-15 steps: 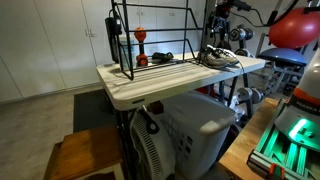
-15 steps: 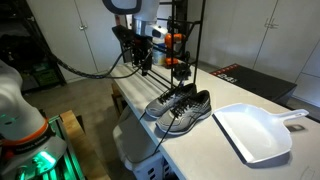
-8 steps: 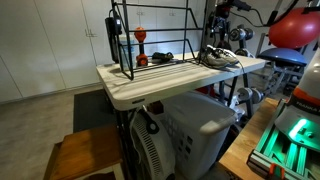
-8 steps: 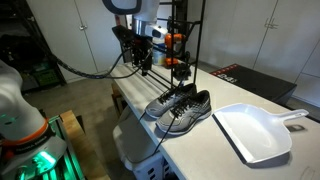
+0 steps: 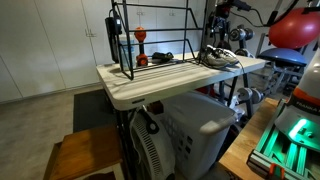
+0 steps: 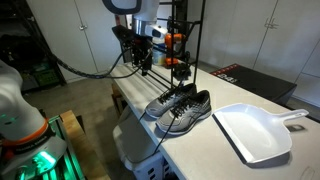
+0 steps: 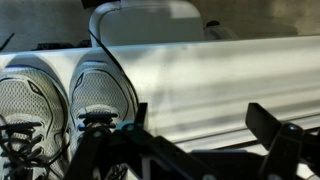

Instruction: Move the glove closer to the pair of shoes

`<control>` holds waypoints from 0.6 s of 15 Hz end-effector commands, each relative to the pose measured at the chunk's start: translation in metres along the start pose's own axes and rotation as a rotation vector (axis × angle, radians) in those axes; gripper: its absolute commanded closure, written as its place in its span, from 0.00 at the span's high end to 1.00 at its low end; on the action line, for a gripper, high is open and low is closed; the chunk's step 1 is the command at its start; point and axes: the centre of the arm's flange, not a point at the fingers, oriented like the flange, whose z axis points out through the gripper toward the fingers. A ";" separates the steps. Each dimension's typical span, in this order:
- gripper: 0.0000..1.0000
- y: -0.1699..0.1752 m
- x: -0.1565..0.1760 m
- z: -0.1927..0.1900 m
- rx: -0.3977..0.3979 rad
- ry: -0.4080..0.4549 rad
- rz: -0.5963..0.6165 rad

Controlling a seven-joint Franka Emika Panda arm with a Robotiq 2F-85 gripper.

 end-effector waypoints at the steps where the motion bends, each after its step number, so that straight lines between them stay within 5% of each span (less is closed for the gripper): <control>1: 1.00 -0.014 -0.011 0.020 -0.022 0.063 -0.058; 5: 1.00 -0.031 -0.024 0.055 -0.039 0.177 -0.156; 9: 1.00 -0.048 -0.017 0.082 -0.052 0.401 -0.216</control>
